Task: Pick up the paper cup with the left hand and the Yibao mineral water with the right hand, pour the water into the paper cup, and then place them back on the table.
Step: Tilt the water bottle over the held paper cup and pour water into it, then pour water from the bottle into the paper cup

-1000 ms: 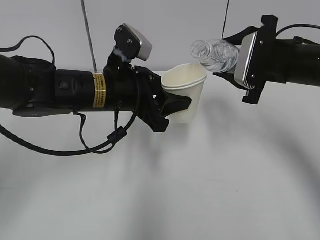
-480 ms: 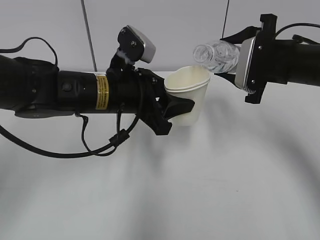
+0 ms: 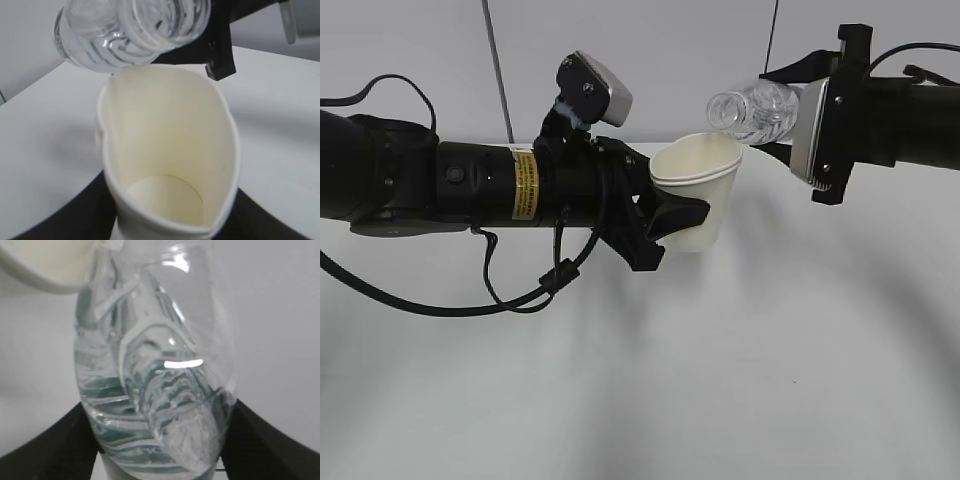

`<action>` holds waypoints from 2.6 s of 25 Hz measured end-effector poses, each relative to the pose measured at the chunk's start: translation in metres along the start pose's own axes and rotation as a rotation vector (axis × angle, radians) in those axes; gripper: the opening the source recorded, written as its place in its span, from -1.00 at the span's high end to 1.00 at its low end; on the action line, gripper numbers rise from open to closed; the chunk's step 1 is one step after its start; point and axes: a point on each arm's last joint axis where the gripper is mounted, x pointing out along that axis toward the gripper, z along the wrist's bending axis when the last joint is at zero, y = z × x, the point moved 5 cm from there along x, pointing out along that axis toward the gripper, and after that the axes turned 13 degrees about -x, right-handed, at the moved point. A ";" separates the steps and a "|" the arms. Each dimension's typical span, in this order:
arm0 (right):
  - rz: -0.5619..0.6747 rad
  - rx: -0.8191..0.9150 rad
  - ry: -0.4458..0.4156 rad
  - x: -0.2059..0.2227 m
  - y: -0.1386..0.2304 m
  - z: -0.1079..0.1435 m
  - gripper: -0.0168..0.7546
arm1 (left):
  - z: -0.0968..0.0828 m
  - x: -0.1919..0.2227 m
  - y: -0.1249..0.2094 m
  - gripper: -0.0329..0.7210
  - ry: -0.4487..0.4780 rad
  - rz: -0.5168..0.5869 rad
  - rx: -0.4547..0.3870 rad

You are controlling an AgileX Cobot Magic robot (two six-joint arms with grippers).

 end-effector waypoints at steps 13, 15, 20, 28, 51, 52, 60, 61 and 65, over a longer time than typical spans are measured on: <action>0.004 -0.043 0.004 0.000 0.001 -0.001 -0.34 | 0.000 0.000 0.000 0.02 0.000 0.000 -0.015; 0.005 -0.059 0.005 0.000 0.001 -0.001 -0.34 | -0.001 0.001 0.000 0.02 0.003 0.001 -0.016; 0.009 -0.082 0.009 0.000 0.001 -0.001 -0.34 | -0.007 0.003 0.000 0.02 0.013 0.005 -0.013; 0.012 -0.120 0.014 0.000 0.001 -0.002 -0.34 | -0.007 0.003 0.000 0.02 0.014 0.005 -0.012; 0.020 -0.266 0.044 -0.006 -0.001 -0.014 -0.34 | -0.008 0.003 -0.001 0.02 0.018 -0.004 -0.019; 0.019 -0.269 0.046 -0.006 -0.001 -0.014 -0.34 | -0.008 0.003 -0.001 0.02 0.018 -0.004 -0.020; 0.025 -0.287 0.050 -0.006 0.000 -0.015 -0.34 | -0.008 0.004 -0.001 0.02 0.017 -0.004 -0.021; 0.027 -0.290 0.051 -0.006 0.000 -0.015 -0.34 | -0.009 0.004 -0.001 0.02 0.020 -0.004 -0.020; 0.031 -0.302 0.054 -0.006 0.000 -0.016 -0.34 | -0.012 0.005 -0.001 0.02 0.028 -0.005 -0.019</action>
